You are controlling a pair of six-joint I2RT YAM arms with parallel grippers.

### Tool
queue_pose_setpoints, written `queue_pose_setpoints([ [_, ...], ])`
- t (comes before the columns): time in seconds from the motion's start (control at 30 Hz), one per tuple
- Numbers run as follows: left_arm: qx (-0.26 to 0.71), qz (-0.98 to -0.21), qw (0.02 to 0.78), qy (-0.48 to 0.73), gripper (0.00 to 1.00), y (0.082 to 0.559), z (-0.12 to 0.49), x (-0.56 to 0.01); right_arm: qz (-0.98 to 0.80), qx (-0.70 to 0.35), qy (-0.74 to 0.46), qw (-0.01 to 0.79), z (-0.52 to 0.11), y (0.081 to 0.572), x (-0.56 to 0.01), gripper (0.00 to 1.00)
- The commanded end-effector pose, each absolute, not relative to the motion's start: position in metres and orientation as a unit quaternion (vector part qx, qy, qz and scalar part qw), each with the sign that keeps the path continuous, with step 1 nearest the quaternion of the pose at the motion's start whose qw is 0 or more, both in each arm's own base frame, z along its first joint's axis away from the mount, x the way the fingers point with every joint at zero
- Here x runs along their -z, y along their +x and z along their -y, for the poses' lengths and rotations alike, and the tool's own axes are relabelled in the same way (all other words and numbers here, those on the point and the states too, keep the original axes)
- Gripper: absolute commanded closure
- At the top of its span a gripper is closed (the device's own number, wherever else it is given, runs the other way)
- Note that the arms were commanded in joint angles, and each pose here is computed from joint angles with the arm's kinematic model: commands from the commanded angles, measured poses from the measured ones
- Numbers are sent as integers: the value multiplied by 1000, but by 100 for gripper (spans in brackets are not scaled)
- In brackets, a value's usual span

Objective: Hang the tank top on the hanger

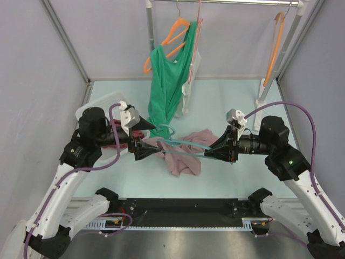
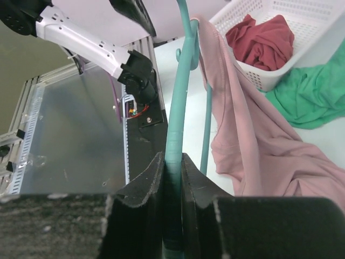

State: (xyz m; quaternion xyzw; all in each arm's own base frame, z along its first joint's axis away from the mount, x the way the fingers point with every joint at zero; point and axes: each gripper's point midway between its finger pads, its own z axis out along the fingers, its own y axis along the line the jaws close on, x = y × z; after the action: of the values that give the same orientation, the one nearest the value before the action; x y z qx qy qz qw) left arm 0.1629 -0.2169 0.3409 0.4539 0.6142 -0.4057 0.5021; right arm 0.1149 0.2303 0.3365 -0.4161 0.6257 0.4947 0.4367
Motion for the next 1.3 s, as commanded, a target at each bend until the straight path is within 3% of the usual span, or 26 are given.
queue_pose_setpoints([
  [0.0,437,-611,459,475,1,150,221,-323,-565,-508,-449,471,-232,106,-375,100],
  [0.17,459,-609,434,480,4,141,223,-309,-559,-512,-445,476,-232,107,-381,100],
  [0.3,466,-606,429,482,16,139,224,-304,-549,-528,-443,473,-233,107,-384,100],
  [0.5,484,-592,421,488,53,133,226,-300,-549,-534,-435,474,-233,116,-384,100],
  [0.53,486,-587,423,491,64,132,227,-301,-551,-534,-433,473,-234,119,-383,100],
  [0.6,494,-584,417,492,74,129,227,-298,-554,-531,-431,474,-234,124,-380,100],
  [0.63,493,-579,421,494,84,129,227,-300,-557,-529,-430,474,-234,127,-378,100],
  [0.73,494,-572,425,498,100,125,226,-301,-571,-522,-422,473,-234,140,-368,100],
  [0.87,496,-564,427,503,100,120,225,-301,-590,-498,-399,494,-229,162,-362,99],
  [0.9,495,-566,427,502,100,121,225,-299,-600,-488,-388,501,-227,171,-359,95],
  [1.0,473,-590,437,488,100,135,225,-293,-627,-465,-350,518,-217,198,-359,46],
  [1.03,450,-609,448,475,100,147,223,-289,-639,-450,-328,530,-208,210,-362,20],
  [1.13,404,-662,457,436,100,177,219,-275,-683,-396,-253,560,-183,246,-363,9],
  [1.27,297,-746,485,346,100,233,196,-258,-703,-329,-138,615,-136,277,-383,8],
])
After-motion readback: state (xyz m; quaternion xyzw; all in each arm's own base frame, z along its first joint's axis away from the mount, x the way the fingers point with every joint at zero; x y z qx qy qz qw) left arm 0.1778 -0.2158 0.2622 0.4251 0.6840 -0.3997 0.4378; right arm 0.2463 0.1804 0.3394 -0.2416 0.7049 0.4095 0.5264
